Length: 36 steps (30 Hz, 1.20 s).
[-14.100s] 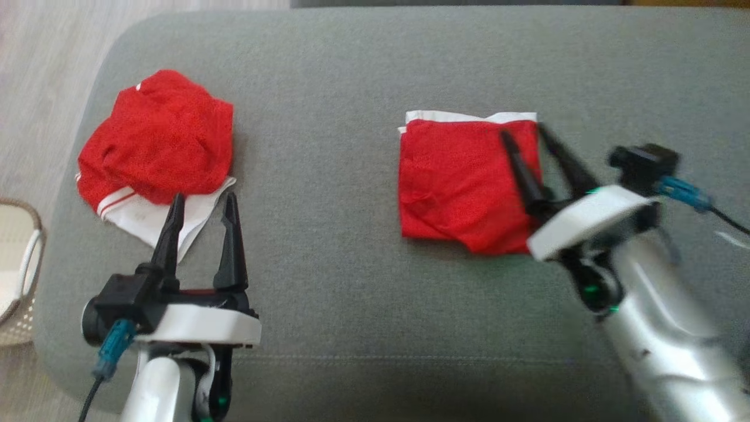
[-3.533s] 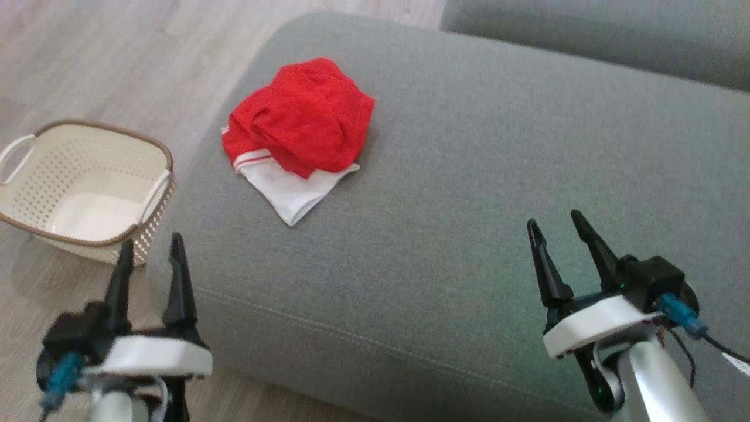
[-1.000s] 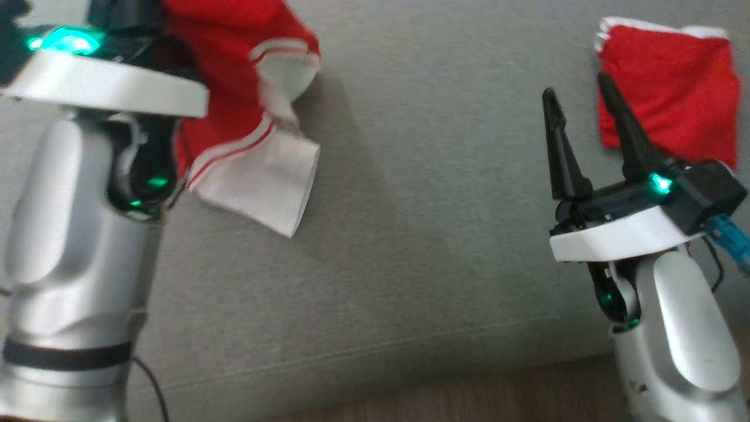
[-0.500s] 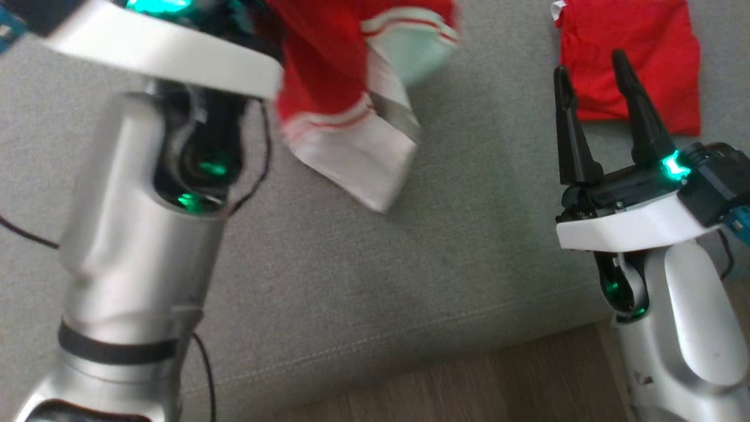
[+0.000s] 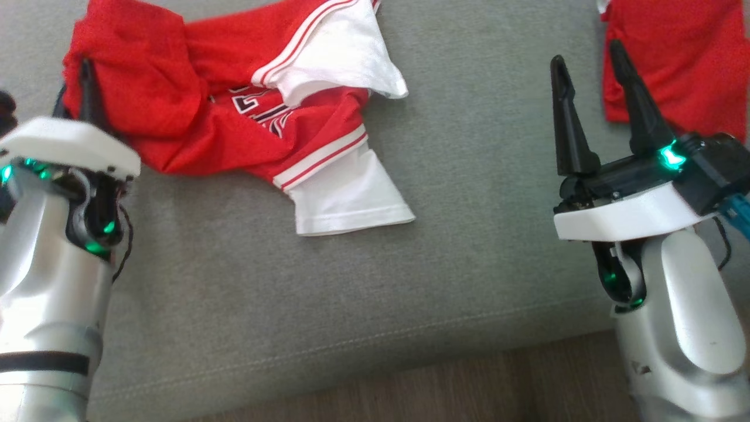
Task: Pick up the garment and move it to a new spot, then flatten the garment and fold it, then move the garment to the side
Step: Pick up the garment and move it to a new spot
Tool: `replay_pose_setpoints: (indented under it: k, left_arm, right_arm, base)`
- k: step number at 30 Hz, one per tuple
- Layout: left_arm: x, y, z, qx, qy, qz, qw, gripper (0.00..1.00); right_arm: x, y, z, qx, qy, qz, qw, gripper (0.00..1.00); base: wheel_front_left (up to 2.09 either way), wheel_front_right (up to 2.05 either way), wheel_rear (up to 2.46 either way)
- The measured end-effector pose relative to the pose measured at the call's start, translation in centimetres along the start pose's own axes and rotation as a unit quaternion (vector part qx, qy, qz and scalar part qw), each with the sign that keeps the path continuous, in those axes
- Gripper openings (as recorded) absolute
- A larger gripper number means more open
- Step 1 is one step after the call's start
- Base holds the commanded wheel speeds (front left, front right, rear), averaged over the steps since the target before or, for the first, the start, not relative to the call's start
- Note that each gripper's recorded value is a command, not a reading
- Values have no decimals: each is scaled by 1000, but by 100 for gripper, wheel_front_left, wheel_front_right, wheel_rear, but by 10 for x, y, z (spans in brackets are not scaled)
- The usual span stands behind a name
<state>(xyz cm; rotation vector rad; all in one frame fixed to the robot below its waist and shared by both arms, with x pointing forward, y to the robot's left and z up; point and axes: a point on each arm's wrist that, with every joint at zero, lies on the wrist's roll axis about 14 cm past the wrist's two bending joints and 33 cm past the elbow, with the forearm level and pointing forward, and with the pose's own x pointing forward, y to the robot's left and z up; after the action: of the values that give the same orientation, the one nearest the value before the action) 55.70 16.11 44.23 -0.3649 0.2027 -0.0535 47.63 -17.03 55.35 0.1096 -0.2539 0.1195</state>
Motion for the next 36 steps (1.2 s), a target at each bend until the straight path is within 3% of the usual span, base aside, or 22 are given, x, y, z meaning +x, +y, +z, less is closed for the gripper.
replay_pose_setpoints:
  k: [1, 2, 9, 17, 27, 36]
  left_arm:
    - [-2, 10, -4, 3, 4, 14, 1000, 94]
    - [-4, 17, -7, 3, 6, 26, 1000, 100]
    - [-16, 31, 8, -12, -21, 44, 999, 100]
    - [-48, 6, 109, 17, -180, 2, 983, 100]
    - [-146, 8, 63, 107, -168, 9, 980, 100]
    - [-182, 24, 63, 96, -185, 51, 977, 100]
  right_arm:
    - [1, 2, -2, -1, 3, 3, 1000, 100]
    - [2, 4, -5, -3, 6, 6, 1000, 100]
    - [4, 20, -10, -4, 15, 26, 1000, 100]
    - [4, 36, 3, -15, 4, 47, 999, 100]
    - [-31, 47, -26, -3, 60, 50, 997, 100]
    - [-30, 59, -31, 4, 65, 64, 996, 100]
  base:
    - [0, 0, 0]
    - [0, 0, 0]
    - [0, 0, 0]
    - [0, 0, 0]
    - [0, 0, 0]
    - [0, 0, 0]
